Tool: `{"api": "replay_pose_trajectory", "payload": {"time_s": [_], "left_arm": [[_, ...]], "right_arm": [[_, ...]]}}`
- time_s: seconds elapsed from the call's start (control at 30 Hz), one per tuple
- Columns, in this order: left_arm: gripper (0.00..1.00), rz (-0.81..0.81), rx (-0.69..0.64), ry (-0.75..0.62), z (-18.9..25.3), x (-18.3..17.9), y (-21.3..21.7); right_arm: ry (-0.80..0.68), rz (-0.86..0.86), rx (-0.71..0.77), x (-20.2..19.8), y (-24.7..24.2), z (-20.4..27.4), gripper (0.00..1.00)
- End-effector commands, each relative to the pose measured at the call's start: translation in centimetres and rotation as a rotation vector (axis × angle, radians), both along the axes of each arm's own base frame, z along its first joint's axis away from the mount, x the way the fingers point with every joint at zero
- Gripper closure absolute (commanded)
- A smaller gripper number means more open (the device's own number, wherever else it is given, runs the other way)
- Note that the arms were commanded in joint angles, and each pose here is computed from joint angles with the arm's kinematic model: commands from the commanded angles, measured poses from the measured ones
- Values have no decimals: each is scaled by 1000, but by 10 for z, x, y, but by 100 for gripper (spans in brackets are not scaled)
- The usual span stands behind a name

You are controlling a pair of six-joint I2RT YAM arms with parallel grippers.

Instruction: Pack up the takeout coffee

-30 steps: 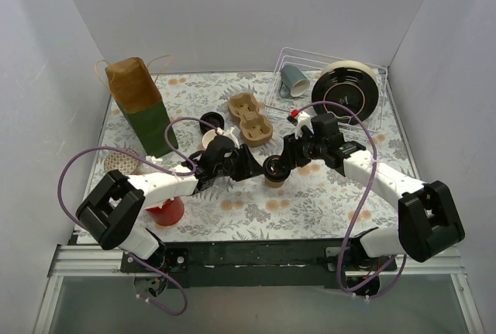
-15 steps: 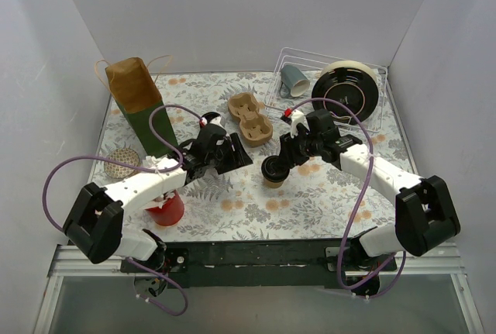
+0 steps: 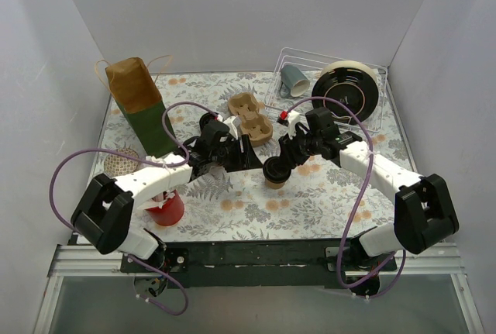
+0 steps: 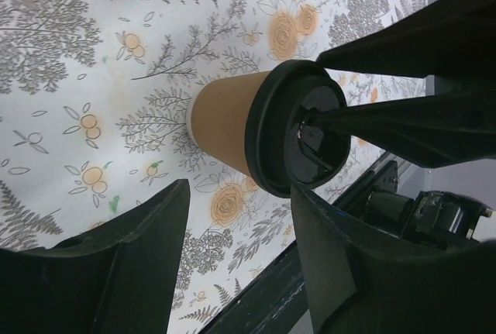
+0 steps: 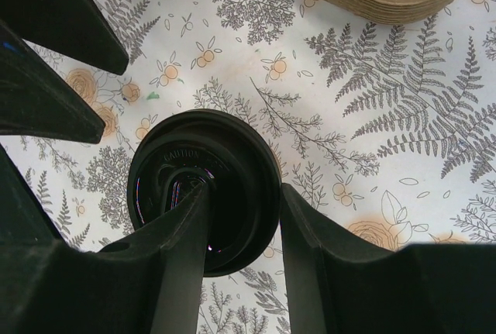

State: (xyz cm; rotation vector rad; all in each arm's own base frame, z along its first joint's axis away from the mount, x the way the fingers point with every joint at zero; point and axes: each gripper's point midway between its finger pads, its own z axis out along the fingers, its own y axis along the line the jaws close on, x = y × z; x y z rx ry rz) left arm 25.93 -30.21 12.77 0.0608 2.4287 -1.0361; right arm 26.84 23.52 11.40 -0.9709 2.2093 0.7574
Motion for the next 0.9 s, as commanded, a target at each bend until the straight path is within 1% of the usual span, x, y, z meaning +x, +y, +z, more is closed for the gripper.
{"api": "replay_pose_trajectory", "payload": {"time_s": [0.0, 0.23, 0.43, 0.57, 0.67, 0.73, 0.87], "left_arm": [[47, -94, -58, -49, 9, -4, -12], [50, -87, -7, -16, -17, 2, -13], [51, -73, 19, 1, -34, 5, -11], [53, -53, 46, 25, -46, 5, -8], [55, 1, 123, 87, -67, -2, 3], [56, 48, 192, 93, -80, -4, 9], [56, 76, 317, 145, -110, -16, 24]], "right_arm": [[117, 52, -154, -28, -22, -41, 55], [101, 68, -152, -29, -20, -42, 57], [100, 73, -150, -30, -20, -45, 58], [108, 76, -154, -33, -22, -50, 59], [123, 69, -169, -35, -25, -56, 61], [133, 65, -158, -39, -24, -58, 61], [147, 55, -155, -44, -26, -65, 61]]}}
